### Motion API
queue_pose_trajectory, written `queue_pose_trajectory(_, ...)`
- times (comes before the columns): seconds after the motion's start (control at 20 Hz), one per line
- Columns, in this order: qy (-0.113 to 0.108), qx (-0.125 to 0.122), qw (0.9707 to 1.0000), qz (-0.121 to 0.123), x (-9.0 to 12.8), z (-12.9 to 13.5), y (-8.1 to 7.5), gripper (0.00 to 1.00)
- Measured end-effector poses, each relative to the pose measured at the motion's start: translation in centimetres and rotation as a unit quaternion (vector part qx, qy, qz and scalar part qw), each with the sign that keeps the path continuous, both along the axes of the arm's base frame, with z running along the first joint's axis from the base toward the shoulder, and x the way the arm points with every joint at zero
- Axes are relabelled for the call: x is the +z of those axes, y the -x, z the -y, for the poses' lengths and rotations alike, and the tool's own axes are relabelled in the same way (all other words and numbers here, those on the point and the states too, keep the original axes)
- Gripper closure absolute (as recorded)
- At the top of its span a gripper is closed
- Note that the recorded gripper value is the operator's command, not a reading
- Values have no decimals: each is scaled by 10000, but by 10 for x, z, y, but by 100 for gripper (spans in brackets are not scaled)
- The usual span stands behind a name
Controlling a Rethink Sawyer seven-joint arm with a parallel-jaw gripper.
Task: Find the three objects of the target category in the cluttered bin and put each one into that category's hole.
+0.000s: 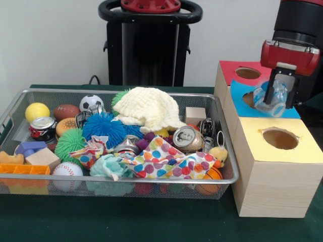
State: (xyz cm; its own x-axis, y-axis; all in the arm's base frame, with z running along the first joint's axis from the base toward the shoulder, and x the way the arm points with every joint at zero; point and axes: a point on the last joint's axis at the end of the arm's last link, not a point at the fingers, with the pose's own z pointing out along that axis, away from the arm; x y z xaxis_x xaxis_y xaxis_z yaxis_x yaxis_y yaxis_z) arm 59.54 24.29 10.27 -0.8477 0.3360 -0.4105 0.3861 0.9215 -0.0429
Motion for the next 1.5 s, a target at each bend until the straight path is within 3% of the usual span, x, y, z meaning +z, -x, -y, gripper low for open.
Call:
queue_pose_trajectory(0.55, -43, -87, 10000, 1, -2, -12, 13, 100)
queue_pose_trajectory(0.6, -40, -92, 9999, -15, -3, -11, 15, 0)
queue_pose_trajectory(1.1, -14, -286, 9995, -163, -12, 11, 21, 0)
queue_pose_trajectory(1.5, -126, -494, 9985, -200, -17, 29, 14, 0)
